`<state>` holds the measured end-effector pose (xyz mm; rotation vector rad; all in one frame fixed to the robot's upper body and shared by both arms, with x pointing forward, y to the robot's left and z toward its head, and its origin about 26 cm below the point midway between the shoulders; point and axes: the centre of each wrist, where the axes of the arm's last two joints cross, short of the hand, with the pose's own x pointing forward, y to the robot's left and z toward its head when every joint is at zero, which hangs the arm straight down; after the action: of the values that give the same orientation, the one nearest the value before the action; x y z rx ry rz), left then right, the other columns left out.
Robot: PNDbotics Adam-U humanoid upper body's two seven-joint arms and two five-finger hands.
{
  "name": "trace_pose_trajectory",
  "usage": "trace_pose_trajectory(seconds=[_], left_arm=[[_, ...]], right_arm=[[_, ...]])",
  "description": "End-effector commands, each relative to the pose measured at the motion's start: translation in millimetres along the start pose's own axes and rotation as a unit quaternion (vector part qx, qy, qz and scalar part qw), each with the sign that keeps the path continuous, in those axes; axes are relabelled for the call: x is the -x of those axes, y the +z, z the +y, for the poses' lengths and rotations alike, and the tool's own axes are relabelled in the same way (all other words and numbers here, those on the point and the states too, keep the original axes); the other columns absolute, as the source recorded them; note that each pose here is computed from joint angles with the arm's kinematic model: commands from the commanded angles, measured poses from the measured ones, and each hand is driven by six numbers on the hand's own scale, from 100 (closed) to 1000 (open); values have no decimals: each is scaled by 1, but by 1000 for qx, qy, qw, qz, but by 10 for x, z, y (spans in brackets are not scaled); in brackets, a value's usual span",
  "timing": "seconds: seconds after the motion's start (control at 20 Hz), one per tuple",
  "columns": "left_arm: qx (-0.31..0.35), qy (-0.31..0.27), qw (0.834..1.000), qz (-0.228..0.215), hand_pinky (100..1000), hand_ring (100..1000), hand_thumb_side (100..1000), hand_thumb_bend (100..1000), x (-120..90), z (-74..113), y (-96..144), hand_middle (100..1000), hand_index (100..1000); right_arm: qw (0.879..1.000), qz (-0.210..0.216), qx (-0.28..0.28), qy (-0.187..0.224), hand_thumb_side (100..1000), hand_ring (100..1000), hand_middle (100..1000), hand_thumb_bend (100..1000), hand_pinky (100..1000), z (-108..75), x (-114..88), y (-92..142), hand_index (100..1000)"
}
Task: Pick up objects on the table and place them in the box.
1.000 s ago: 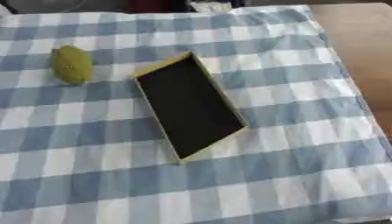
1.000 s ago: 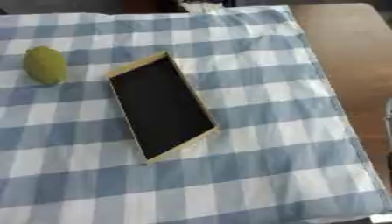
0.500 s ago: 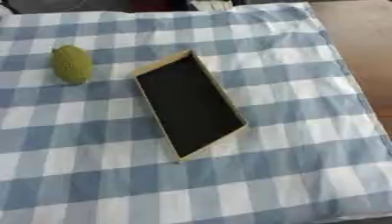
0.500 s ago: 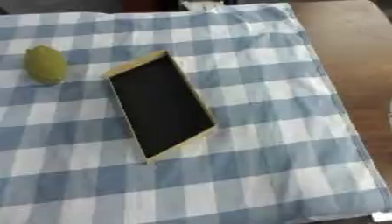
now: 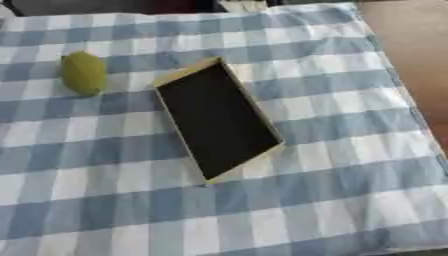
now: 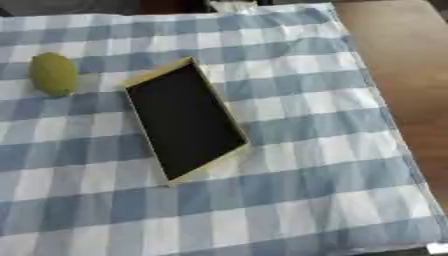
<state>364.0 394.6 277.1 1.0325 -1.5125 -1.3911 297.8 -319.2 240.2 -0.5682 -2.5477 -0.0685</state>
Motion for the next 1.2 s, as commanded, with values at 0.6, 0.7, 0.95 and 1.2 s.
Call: trace_pose_trajectory(seconds=[0.6, 0.7, 0.95, 1.2], left_arm=[[57, -9, 998, 1, 923, 856, 100, 678, -21, -16, -611, 848, 915], [62, 4, 998, -6, 922, 854, 100, 680, -48, -35, -705, 848, 912], [79, 13, 997, -2, 929, 863, 100, 683, -77, -97, -847, 856, 919], [75, 4, 997, 9, 925, 859, 100, 688, -122, -193, -971, 853, 918]], right_arm=[[1000, -12, -11, -3, 614, 655, 617, 100, 792, -8, -62, -50, 671], [1000, -11, -10, -4, 614, 655, 617, 100, 792, -3, -62, -49, 671], [1000, -10, -9, -5, 616, 655, 617, 100, 792, 1, -60, -45, 671], [1000, -8, -8, -8, 617, 655, 617, 100, 793, 9, -57, -39, 670]])
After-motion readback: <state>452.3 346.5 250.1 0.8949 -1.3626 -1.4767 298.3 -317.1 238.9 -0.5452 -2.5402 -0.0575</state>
